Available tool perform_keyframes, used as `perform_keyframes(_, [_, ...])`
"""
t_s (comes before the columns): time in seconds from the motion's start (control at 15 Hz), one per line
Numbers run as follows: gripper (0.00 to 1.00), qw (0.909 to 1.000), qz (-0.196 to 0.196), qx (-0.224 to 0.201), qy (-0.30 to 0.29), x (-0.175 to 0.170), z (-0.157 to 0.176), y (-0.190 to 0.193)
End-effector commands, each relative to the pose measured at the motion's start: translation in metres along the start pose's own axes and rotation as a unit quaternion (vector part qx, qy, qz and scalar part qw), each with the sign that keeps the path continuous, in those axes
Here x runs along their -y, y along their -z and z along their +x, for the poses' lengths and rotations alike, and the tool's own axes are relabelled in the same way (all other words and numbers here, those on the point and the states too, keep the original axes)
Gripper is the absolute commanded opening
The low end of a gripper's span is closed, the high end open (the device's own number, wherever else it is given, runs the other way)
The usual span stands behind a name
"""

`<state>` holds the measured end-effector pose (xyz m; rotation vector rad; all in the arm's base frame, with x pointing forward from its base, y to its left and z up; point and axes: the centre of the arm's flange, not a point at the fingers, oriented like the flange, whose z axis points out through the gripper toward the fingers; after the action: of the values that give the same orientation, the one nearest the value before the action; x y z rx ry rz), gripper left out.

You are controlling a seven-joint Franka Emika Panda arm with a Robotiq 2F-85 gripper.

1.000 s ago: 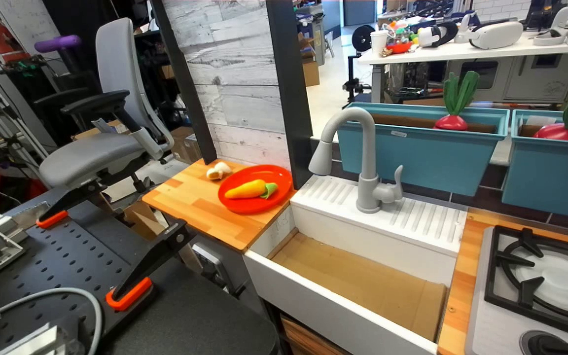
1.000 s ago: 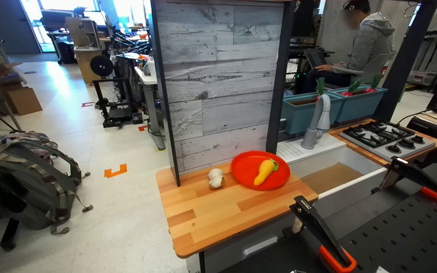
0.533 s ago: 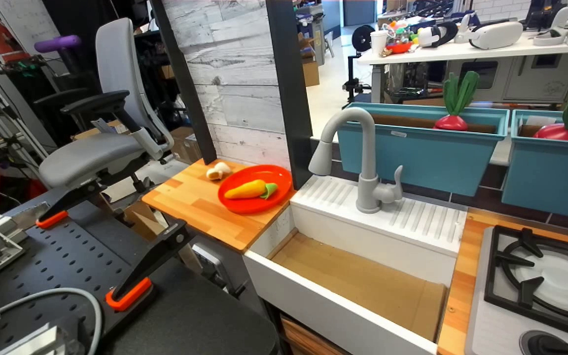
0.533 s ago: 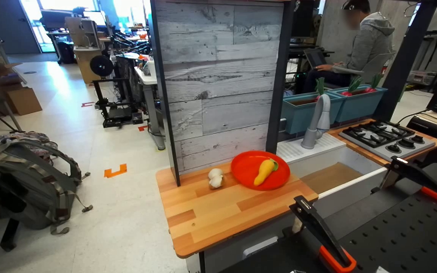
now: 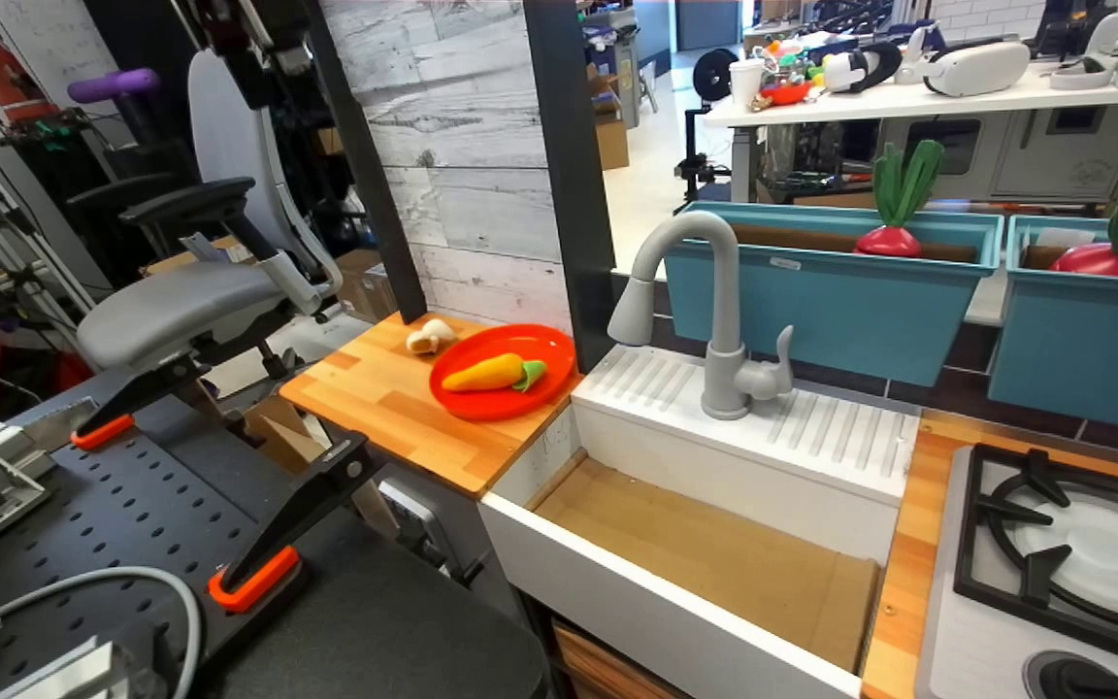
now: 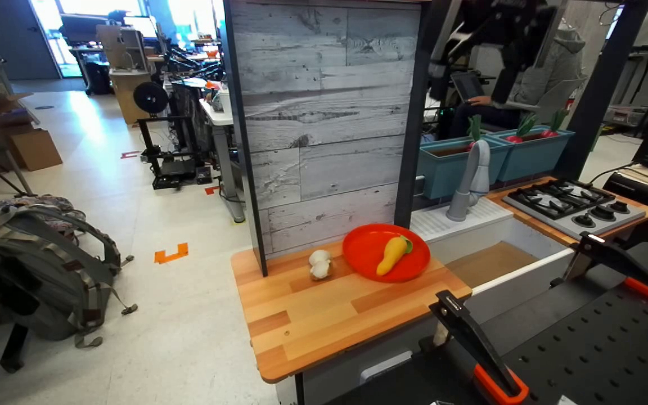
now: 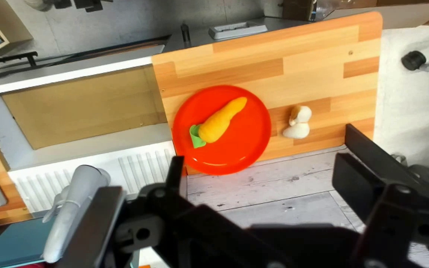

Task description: Move the carrot toy from the res plate onto the counter

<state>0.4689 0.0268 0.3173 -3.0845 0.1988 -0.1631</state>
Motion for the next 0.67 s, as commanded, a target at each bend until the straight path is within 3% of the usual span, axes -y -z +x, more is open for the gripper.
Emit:
perform_keyframes(0.0, [1.00, 0.9996, -0.005, -0.016, -0.025, 0.021, 0.033, -0.063])
perform_keyframes(0.6, [1.00, 0.9953, -0.012, 0.034, -0.090, 0.017, 0.079, -0.189])
